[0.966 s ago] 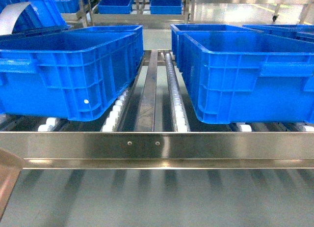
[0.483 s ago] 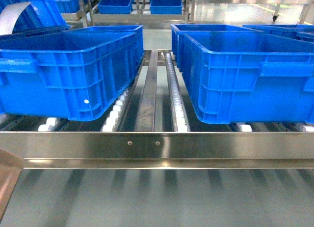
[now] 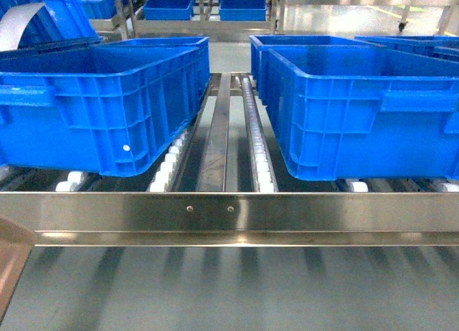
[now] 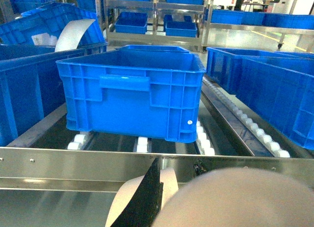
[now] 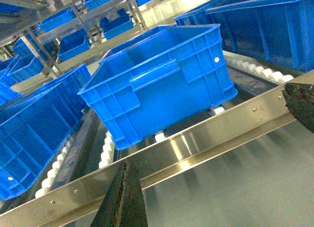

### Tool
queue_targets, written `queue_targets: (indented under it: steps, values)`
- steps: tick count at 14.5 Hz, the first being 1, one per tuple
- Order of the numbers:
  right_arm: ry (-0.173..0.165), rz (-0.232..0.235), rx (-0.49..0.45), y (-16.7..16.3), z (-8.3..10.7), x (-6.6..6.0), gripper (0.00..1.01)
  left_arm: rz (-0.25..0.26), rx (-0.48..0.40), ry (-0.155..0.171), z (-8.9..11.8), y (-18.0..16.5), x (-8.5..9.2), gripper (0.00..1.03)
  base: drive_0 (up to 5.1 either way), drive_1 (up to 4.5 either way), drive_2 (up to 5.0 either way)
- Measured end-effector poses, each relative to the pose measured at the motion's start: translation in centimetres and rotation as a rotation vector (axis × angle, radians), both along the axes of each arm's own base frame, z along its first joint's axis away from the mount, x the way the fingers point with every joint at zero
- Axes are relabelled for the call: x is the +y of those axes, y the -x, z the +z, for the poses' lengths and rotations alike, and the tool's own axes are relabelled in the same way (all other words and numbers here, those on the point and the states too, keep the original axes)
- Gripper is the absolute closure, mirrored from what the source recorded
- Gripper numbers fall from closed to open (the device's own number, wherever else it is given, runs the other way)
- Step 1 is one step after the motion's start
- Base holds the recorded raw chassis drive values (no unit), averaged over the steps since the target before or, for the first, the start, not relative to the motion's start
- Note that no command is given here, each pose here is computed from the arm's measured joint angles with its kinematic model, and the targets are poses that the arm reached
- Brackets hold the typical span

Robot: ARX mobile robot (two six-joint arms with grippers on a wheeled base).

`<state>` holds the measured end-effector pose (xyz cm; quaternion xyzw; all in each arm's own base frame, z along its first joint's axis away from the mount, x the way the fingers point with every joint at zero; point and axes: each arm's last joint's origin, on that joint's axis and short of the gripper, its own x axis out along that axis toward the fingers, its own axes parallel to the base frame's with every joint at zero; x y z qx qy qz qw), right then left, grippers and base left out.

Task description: Place part in tray to right shelf

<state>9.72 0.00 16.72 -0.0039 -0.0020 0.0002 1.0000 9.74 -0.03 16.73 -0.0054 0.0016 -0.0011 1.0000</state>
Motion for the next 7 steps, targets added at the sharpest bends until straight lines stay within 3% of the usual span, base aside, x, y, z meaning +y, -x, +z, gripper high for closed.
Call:
queue_targets:
  steps: [7]
  values:
    - [0.0, 0.0, 0.0, 0.0, 0.0, 0.0, 0.03, 0.0, 0.0, 0.0, 0.0, 0.0, 0.0, 0.9, 0.0, 0.0, 0.0]
